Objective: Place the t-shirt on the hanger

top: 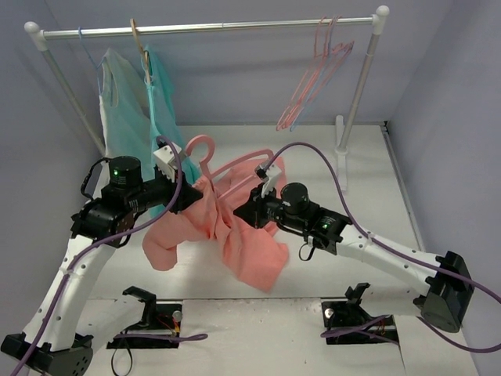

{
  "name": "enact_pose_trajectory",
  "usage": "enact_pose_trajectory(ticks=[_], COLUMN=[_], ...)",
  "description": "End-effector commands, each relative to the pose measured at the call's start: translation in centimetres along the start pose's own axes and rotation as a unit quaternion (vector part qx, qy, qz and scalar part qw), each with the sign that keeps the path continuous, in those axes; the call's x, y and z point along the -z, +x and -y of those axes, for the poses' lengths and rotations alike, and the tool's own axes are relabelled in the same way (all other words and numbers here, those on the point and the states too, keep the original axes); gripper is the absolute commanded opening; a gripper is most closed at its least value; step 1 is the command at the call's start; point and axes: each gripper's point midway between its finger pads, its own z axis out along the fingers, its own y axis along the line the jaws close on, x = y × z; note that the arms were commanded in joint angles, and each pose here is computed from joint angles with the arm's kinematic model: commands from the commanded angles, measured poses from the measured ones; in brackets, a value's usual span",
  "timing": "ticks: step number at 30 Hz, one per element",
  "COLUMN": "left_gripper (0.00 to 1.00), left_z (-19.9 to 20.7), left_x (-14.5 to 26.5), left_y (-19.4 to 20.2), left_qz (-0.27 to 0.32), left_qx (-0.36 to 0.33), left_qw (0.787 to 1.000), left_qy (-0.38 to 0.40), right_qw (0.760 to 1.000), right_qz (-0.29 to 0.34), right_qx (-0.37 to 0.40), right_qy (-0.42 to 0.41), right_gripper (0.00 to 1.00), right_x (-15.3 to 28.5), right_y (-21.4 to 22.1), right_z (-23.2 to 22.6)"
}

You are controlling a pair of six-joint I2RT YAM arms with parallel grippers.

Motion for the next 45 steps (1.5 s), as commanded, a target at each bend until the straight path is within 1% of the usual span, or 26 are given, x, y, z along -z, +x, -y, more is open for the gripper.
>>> enact_pose_trajectory(ticks=[1,4,6,8,10,11,13,14,17,20,23,30,33,34,36,37,40,42,43,45], left_gripper=[0.0,0.0,0.0,0.0,0.0,0.0,0.0,0.0,0.0,0.0,0.0,0.0,0.0,0.0,0.0,0.0,0.0,0.0,0.0,0.0], left_z=[1.3,1.7,1.8,2.0,2.0,1.9,2.0,1.9,1.9,2.0,2.0,2.1,2.2,2.3,2.4,2.5,2.5,2.3,2.4,2.3], left_x=[0.8,0.8,0.9,1.1,1.1,1.1,1.1,1.0,0.9,0.8,0.8,0.9,1.0,1.1,1.1,1.3,1.5,1.6,1.9,2.0], left_y=[-3.9,-4.3,-4.5,-4.7,-4.7,-4.7,-4.7,-4.7,-4.9,-5.2,-5.4,-5.8,-6.0,-6.1,-6.1,-6.1,-5.8,-5.5,-5.2,-4.8], left_qz=[0.065,0.072,0.076,0.079,0.081,0.082,0.083,0.082,0.084,0.088,0.09,0.094,0.097,0.099,0.1,0.101,0.097,0.092,0.089,0.087], left_qx=[-0.032,-0.03,-0.03,-0.03,-0.03,-0.03,-0.03,-0.029,-0.028,-0.029,-0.03,-0.031,-0.033,-0.033,-0.033,-0.034,-0.037,-0.039,-0.04,-0.044], left_qw=[0.997,0.997,0.996,0.996,0.996,0.996,0.996,0.996,0.996,0.995,0.995,0.994,0.994,0.994,0.994,0.993,0.994,0.994,0.995,0.995], left_qy=[0.021,0.029,0.03,0.034,0.032,0.031,0.031,0.03,0.032,0.035,0.036,0.038,0.038,0.038,0.04,0.042,0.039,0.032,0.031,0.026], right_qw=[1.0,1.0,1.0,1.0,1.0,0.999,0.999,0.999,0.999,0.999,0.999,0.999,0.999,0.999,0.999,0.999,0.996,0.995,0.991,0.987], right_qz=[0.027,0.025,0.024,0.018,0.012,0.009,0.008,0.005,-0.001,-0.008,-0.016,-0.037,-0.042,-0.041,-0.037,-0.032,-0.021,-0.006,0.0,0.009], right_qx=[0.005,0.006,0.009,0.008,0.005,0.002,-0.004,-0.005,-0.007,-0.009,-0.006,-0.007,-0.003,-0.002,0.003,0.006,0.014,0.022,0.025,0.027], right_qy=[-0.012,-0.018,-0.019,-0.017,-0.027,-0.032,-0.04,-0.041,-0.042,-0.042,-0.036,-0.013,0.006,0.012,0.027,0.04,0.08,0.102,0.13,0.156], right_gripper=[0.0,0.0,0.04,0.14,0.18,0.24,0.29,0.34,0.43,0.48,0.51,0.54,0.48,0.38,0.26,0.16,0.01,0.0,0.0,0.0], right_x=[-1.5,-2.4,-3.0,-3.5,-3.8,-4.0,-4.1,-4.2,-4.5,-4.7,-4.9,-5.1,-5.3,-5.2,-5.1,-4.9,-4.3,-3.5,-3.0,-2.2], right_y=[-1.3,-0.9,-0.6,-0.2,0.1,0.3,0.6,0.9,1.8,2.5,3.1,4.6,5.0,5.0,4.8,4.5,3.9,2.9,2.5,1.5], right_z=[-0.5,-0.4,-0.2,0.0,-0.2,-0.4,-0.8,-0.8,-1.0,-1.1,-0.8,0.1,0.9,1.1,1.7,2.1,3.4,4.2,5.2,6.7])
